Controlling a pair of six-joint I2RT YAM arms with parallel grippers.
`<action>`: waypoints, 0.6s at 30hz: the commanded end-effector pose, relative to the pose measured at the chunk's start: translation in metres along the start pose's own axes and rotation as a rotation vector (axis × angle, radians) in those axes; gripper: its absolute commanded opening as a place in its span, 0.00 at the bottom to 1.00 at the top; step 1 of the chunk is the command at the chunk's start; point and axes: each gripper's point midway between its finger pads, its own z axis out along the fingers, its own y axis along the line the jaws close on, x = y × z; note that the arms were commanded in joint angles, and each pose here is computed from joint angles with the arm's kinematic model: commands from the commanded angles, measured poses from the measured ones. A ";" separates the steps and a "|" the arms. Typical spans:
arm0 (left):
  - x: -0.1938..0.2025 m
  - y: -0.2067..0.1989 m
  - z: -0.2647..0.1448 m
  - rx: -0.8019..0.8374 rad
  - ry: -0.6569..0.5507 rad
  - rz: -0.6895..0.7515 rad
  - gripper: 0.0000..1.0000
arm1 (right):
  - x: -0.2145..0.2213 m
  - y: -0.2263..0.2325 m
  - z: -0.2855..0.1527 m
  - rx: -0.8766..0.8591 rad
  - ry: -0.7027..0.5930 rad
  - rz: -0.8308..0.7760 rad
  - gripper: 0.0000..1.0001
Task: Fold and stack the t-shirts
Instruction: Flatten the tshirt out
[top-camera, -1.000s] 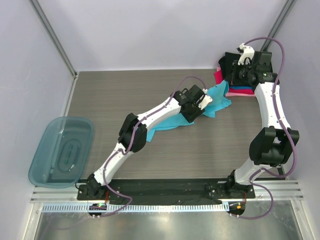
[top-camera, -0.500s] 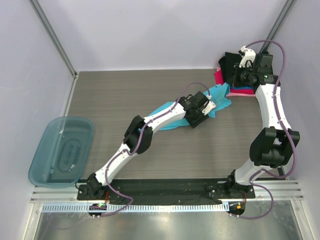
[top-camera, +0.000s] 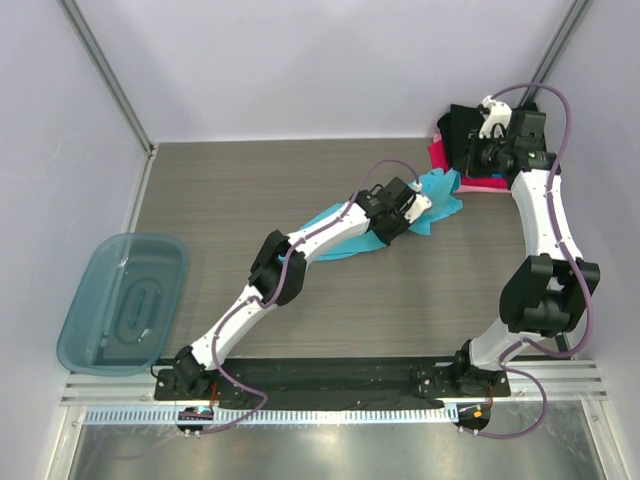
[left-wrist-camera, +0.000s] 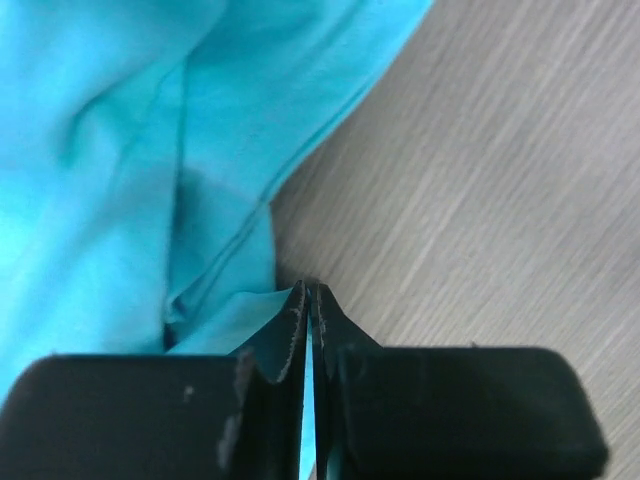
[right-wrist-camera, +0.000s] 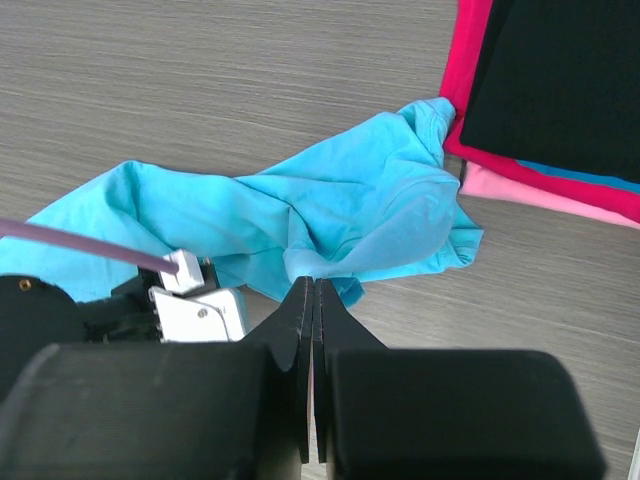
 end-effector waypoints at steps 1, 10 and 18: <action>0.025 0.015 0.004 0.000 0.072 -0.034 0.00 | -0.023 0.004 -0.026 0.025 -0.086 -0.048 0.01; -0.047 0.031 -0.174 -0.019 -0.156 -0.028 0.00 | -0.054 -0.001 -0.061 0.083 -0.186 -0.061 0.01; -0.048 0.064 -0.317 -0.206 -0.311 0.021 0.00 | -0.101 0.009 -0.107 0.097 -0.328 -0.076 0.01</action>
